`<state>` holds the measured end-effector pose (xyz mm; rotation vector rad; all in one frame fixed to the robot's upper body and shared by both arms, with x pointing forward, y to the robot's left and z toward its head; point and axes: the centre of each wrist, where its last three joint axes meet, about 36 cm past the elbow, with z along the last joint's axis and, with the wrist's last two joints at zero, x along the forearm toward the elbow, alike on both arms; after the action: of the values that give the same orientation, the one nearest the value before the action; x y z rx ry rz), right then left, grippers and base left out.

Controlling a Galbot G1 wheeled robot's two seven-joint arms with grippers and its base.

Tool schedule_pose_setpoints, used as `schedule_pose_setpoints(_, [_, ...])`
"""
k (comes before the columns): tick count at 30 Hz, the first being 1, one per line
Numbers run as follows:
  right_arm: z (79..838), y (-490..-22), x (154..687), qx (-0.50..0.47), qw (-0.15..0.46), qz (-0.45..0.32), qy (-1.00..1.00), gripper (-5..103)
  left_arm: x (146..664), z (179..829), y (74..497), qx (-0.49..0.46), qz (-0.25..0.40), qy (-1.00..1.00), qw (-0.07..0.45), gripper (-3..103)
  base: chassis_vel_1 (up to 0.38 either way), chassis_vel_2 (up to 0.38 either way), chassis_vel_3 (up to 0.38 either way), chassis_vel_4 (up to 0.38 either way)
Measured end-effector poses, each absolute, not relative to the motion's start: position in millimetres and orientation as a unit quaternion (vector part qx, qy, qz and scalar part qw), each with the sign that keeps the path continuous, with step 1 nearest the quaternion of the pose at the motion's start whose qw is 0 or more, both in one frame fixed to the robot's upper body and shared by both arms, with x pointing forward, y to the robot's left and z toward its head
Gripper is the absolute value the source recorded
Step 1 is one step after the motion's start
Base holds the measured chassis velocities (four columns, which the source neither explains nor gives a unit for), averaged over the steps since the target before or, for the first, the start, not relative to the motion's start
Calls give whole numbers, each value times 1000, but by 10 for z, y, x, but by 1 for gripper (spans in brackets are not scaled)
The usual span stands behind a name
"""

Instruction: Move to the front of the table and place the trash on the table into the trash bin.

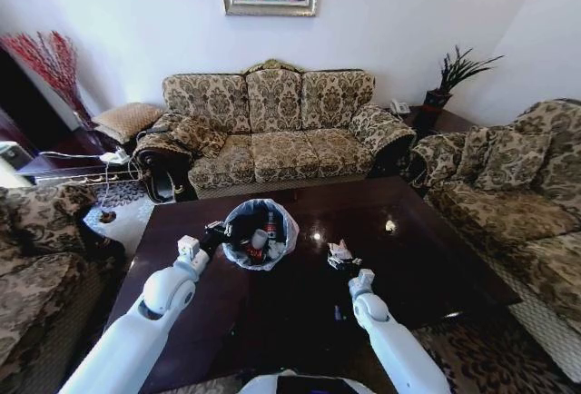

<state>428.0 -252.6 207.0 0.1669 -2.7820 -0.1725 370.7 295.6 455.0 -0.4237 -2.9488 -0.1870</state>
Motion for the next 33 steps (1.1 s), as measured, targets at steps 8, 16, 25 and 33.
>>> schedule_pose_setpoints(8, [1993,-2521,4332,58,191,-58,-978,79,3714,4560,2952,-144,-61,-985,75,0,0,0,0,0])
schedule_pose_setpoints(16, [2035,-2483,4327,52,185,-59,-980,36,3750,4561,2970,-146,-58,-985,70,0,0,0,0,0])
schedule_pose_setpoints(25, [2747,-2505,4346,63,103,-40,-992,8,3765,4561,2969,-148,-55,-985,66,0,0,0,0,0])
schedule_pose_setpoints(33, [4104,-2285,4170,146,-24,-7,-989,1,3771,4544,2938,-151,-54,-985,66,0,0,0,0,0])
